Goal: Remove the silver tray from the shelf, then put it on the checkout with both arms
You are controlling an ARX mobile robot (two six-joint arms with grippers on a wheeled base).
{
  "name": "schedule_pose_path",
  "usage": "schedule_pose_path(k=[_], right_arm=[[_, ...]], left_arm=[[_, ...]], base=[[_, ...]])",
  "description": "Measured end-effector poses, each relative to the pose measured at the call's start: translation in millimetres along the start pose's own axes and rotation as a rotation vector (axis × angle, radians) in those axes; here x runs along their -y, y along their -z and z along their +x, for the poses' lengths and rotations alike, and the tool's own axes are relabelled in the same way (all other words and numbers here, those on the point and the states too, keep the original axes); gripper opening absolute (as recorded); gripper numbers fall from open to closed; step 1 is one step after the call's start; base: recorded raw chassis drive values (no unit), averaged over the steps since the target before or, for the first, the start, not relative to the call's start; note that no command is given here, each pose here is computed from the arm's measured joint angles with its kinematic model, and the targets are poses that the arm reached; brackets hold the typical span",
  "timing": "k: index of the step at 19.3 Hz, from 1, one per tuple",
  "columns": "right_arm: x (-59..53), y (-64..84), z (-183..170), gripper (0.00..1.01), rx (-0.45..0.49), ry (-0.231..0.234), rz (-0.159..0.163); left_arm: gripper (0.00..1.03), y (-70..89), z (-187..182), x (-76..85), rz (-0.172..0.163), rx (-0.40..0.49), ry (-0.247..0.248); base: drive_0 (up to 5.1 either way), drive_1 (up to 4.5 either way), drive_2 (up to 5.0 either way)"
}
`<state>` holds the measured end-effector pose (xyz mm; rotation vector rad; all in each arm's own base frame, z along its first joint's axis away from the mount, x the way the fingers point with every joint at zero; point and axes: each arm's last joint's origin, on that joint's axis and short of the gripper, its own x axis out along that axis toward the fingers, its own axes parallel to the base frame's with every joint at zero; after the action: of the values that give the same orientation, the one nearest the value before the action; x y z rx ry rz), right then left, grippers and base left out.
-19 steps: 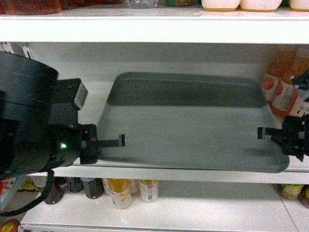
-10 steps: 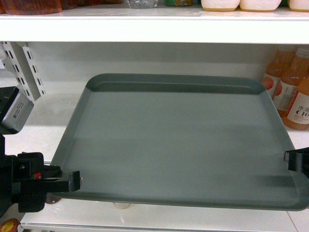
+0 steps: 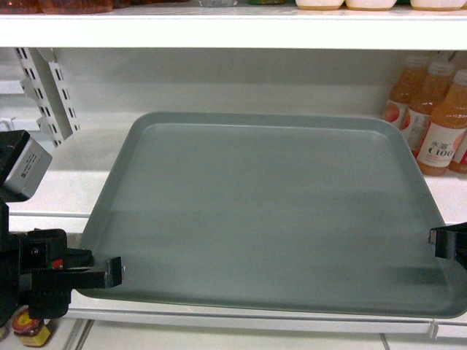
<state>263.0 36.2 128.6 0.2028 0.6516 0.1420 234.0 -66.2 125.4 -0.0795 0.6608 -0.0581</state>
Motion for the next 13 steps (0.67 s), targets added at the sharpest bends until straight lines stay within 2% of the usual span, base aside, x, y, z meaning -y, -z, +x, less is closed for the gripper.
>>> schedule_pose_path(k=[13], right_arm=[[0.1,-0.1,0.0,0.02,0.0,0.001,0.0]], left_arm=[[0.03,-0.3,0.0,0.1,0.0,0.001,0.0]], base=[[0.0,0.0,0.0]])
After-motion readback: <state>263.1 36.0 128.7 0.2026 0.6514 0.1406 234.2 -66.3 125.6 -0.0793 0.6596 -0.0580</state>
